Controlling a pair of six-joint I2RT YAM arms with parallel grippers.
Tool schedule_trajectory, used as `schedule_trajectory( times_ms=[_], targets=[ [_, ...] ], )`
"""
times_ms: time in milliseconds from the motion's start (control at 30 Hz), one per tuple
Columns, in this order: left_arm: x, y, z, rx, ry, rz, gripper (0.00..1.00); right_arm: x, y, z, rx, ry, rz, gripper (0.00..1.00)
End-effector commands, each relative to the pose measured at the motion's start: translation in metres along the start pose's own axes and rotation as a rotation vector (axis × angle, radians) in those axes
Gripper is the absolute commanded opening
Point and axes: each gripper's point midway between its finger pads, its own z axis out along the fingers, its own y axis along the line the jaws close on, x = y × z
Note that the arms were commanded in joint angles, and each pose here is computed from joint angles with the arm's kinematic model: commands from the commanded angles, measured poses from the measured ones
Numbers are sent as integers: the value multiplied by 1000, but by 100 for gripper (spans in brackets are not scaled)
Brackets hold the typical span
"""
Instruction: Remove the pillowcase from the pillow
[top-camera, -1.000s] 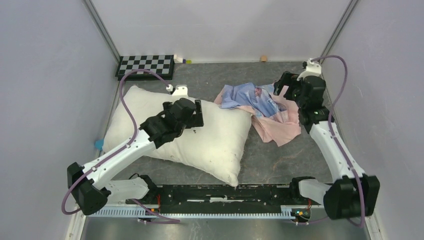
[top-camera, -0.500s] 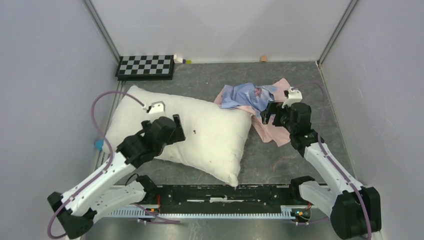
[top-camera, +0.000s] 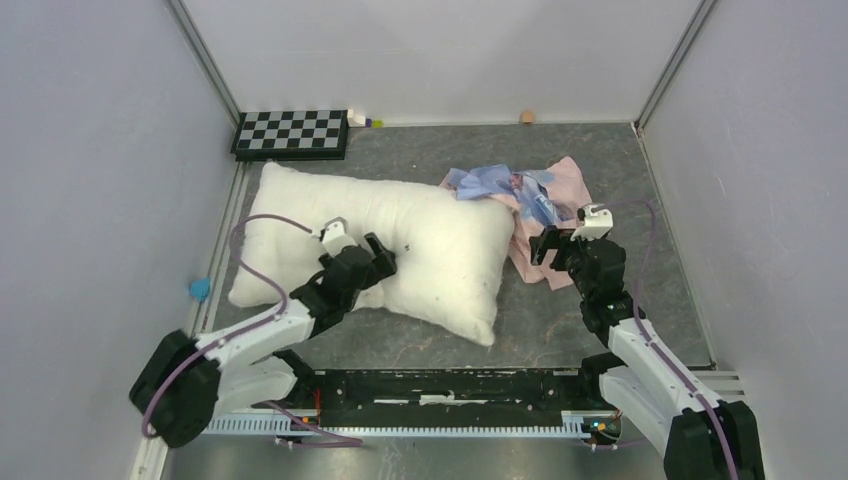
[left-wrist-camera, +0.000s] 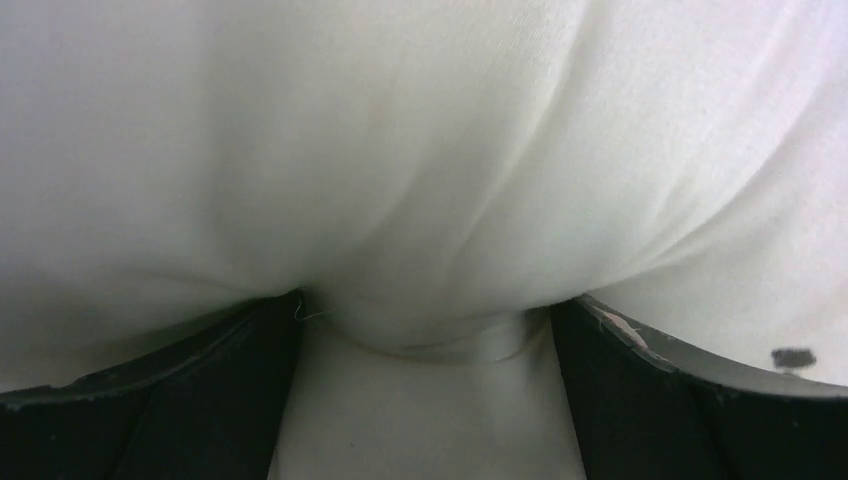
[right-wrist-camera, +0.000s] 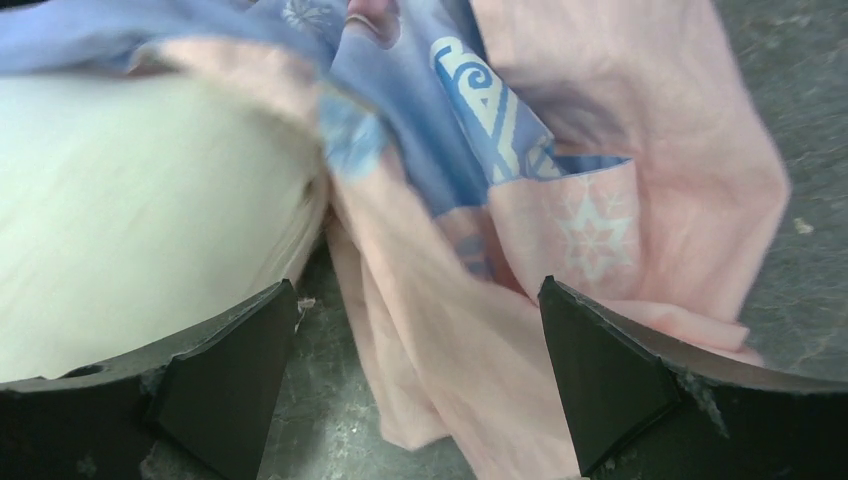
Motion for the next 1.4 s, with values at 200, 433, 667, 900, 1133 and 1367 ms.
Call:
schedule_trajectory(
  times_ms=[200,433,667,900,1133,1367],
  targets=[
    [-29,-171,74,377,-30,71,100,-35,-24,-17,107,-292,-42,98],
    [-99,-193,64,379,-138,174,100,-39,-36,-26,158,-351,-156,98],
    [-158,-139,-12,232,-295,339,100,-39,-43,-36,174,-493,-161,98],
    [-171,-55,-47,78,-552,301,100,-25,-51,-27,206,-432,-253,98],
    [-178,52,-22,-203,-609,254,100,-13,-71,-27,306,-406,-311,98],
    [-171,103,17,-288,-598,267,100,-10,-88,-11,380,-328,-364,98]
  ],
)
